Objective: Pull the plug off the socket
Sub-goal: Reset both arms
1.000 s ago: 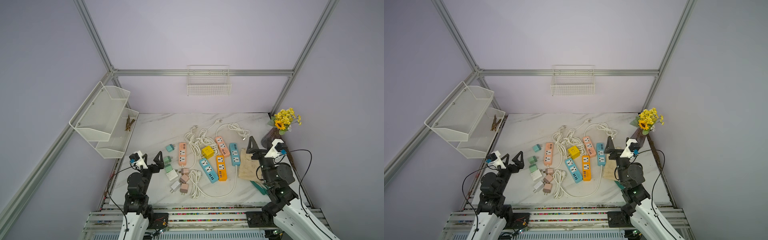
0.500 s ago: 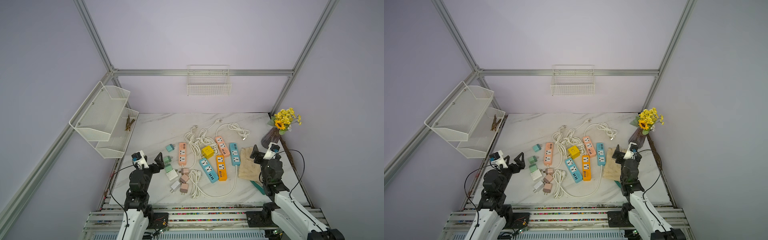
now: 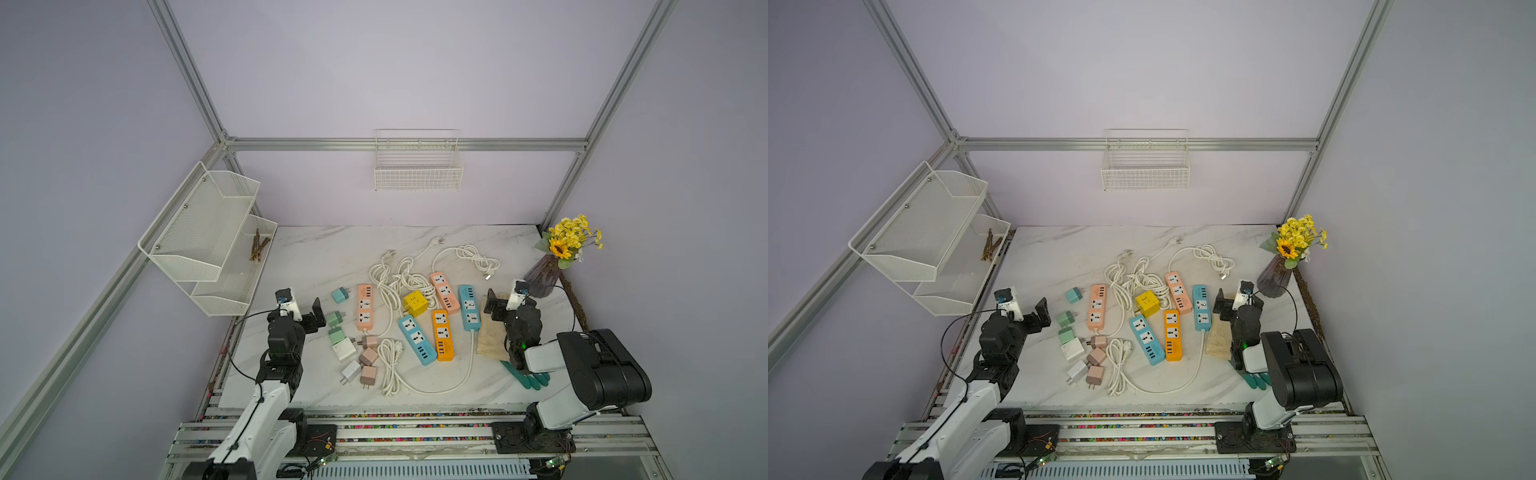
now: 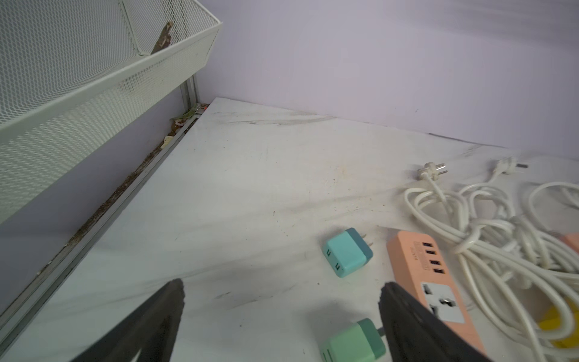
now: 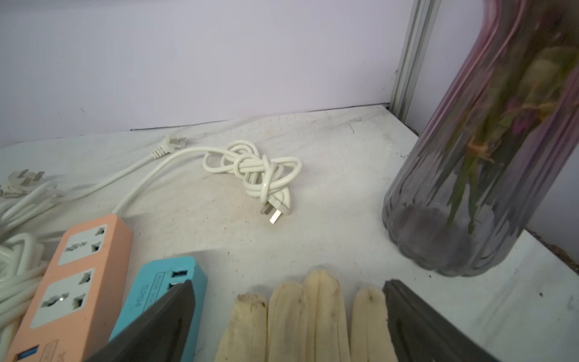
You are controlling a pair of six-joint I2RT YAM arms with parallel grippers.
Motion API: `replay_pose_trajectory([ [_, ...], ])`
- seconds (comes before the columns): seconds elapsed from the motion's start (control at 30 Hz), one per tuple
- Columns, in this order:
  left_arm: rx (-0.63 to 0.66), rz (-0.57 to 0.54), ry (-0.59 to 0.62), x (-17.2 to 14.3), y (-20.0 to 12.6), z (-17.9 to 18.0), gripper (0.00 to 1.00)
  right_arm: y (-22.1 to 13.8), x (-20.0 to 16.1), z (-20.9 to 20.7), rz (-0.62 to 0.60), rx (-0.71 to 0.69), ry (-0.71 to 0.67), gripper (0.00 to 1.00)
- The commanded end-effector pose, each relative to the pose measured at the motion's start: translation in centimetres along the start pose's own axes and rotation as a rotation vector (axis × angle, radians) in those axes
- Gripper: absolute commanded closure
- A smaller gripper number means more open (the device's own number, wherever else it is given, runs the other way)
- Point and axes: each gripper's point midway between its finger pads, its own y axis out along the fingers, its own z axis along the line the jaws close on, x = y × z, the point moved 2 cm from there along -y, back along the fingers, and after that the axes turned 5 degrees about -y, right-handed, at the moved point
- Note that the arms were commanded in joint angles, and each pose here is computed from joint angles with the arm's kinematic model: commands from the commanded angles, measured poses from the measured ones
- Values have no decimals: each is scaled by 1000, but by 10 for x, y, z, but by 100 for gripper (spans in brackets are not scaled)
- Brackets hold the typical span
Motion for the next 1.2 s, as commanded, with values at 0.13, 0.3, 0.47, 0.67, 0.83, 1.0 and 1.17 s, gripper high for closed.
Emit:
replay_pose_trajectory([
  [0.13,-91,-33,95,-5,69,-8,0,6,16,4,-60,10,-16,0],
  [0.3,-76,-47,55,-9,71,3,0,6,16,4,-58,10,-15,0],
  [0.47,-77,-72,62,-9,69,1,0,6,16,4,-58,10,-14,0],
  [0.67,-72,-71,67,-9,70,1,0,6,16,4,-58,9,-14,0],
  [0.83,-71,-73,68,-9,69,1,0,6,16,4,-59,10,-13,0],
  [1.0,-50,-128,54,-6,58,6,0,6,16,4,-58,10,-14,0],
  [1.17,-132,-289,68,-4,22,-2,0,6,17,4,-59,9,-13,0],
])
